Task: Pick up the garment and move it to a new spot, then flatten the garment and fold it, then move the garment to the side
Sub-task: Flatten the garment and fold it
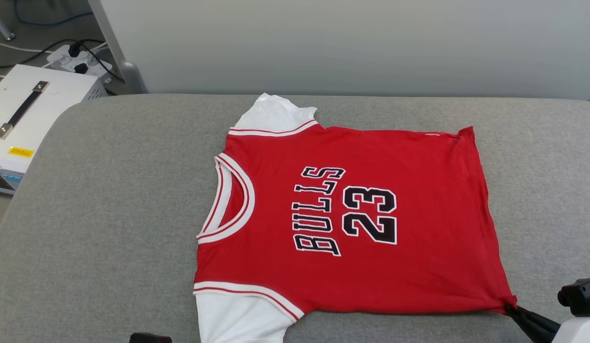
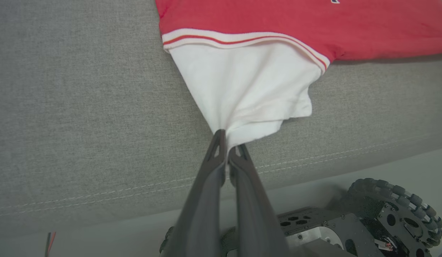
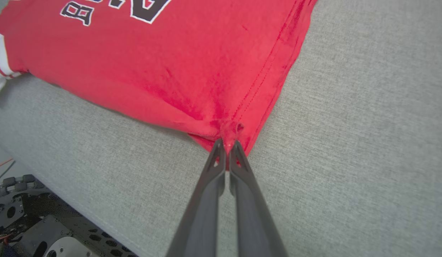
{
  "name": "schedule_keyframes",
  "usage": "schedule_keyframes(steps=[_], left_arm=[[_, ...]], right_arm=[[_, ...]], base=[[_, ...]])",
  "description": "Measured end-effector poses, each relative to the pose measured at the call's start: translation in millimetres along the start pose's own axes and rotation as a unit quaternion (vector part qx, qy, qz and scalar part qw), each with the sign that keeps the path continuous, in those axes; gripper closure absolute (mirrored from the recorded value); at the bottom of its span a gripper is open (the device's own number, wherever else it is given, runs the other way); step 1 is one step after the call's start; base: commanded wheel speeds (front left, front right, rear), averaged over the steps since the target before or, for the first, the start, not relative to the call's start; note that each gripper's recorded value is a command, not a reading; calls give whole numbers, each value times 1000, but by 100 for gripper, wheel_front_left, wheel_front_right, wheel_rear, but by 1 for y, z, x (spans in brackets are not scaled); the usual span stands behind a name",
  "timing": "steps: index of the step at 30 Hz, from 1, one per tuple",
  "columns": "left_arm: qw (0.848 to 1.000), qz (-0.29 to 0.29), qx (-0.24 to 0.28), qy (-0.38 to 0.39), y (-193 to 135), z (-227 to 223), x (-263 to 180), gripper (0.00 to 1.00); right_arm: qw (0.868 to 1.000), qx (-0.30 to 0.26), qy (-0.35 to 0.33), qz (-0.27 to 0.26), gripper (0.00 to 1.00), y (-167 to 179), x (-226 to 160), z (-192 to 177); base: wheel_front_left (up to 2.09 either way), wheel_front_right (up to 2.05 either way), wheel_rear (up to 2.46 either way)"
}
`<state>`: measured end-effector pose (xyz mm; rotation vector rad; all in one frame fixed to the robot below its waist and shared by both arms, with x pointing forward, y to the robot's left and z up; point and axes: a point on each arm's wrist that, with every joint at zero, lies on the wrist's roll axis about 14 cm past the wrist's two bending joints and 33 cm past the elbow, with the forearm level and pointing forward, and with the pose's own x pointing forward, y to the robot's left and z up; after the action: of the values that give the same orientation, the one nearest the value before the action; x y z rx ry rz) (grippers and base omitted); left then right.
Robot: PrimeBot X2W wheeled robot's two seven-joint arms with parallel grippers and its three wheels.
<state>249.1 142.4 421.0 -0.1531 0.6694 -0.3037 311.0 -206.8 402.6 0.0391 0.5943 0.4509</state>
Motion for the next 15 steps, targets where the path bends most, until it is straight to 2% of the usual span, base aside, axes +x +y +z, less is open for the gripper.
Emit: schedule_keyframes(steps=[6, 11, 15], left_arm=[[999, 2, 25, -37, 6, 17, 10, 100], [992, -1, 60, -108, 14, 68, 34, 100], [986, -7, 98, -131, 20, 96, 53, 100]], right_arm=[[1000, 17, -4, -4, 100, -2, 6, 8], [999, 29, -26, -7, 100, -5, 15, 27], [999, 40, -31, -12, 100, -9, 23, 36]], base=[[0, 0, 0], [0, 0, 0], [0, 0, 0]])
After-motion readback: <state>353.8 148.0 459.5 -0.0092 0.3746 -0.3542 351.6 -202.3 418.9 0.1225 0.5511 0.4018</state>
